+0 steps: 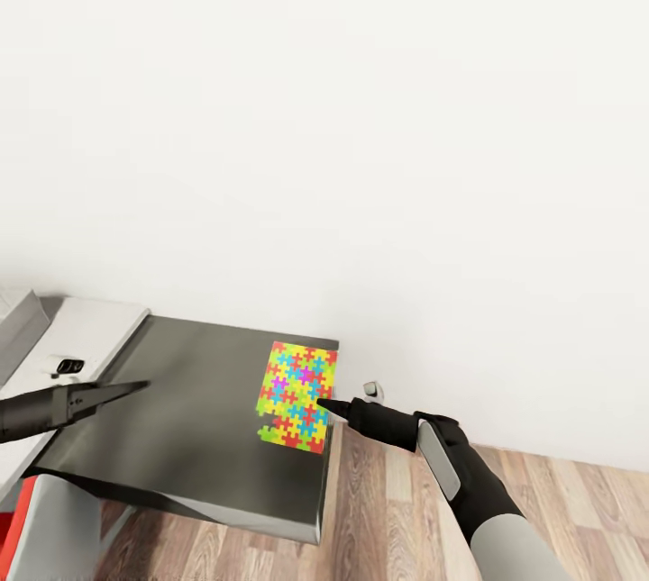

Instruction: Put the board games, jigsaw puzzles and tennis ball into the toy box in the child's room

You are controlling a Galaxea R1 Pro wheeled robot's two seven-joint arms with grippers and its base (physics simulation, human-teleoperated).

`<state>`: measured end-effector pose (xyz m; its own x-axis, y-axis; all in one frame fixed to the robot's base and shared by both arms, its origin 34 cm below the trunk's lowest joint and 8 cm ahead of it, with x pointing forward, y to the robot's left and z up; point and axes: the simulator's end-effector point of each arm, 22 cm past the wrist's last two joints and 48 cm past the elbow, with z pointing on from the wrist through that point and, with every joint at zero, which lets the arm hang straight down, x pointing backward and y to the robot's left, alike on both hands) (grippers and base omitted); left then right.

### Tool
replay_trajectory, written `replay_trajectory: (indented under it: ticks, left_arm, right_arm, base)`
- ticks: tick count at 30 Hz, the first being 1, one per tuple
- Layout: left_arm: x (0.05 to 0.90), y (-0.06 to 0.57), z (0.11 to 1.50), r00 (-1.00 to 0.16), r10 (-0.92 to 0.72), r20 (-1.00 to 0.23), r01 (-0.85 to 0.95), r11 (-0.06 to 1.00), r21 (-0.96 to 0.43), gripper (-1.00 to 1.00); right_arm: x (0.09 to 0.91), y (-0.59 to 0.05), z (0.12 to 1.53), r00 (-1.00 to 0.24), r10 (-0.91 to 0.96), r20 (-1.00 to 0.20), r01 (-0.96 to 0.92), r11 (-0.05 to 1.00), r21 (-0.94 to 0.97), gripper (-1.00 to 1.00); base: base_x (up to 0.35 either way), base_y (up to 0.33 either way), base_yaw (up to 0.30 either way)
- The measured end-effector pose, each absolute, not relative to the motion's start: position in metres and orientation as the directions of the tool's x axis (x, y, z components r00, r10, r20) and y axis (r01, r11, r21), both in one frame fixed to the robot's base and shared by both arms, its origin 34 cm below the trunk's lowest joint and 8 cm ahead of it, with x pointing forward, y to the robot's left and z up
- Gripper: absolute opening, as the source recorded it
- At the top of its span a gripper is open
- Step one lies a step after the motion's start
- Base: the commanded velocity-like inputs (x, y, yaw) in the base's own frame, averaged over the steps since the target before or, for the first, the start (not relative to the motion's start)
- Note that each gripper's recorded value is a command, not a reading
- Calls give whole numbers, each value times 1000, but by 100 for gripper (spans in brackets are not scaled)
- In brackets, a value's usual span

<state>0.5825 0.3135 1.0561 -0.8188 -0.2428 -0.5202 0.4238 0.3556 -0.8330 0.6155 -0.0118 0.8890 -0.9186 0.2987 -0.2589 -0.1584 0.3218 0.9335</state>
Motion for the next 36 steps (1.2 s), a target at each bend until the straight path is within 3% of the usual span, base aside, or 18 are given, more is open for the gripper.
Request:
replay_trajectory:
  ticks: [36]
  left_arm:
    - [580,320,1078,-795,-233,-560,459,372,-807,100]
  right_arm:
    - [617,-9,902,-913,285,-291,-190,334,923,-100]
  base:
    - [0,0,247]
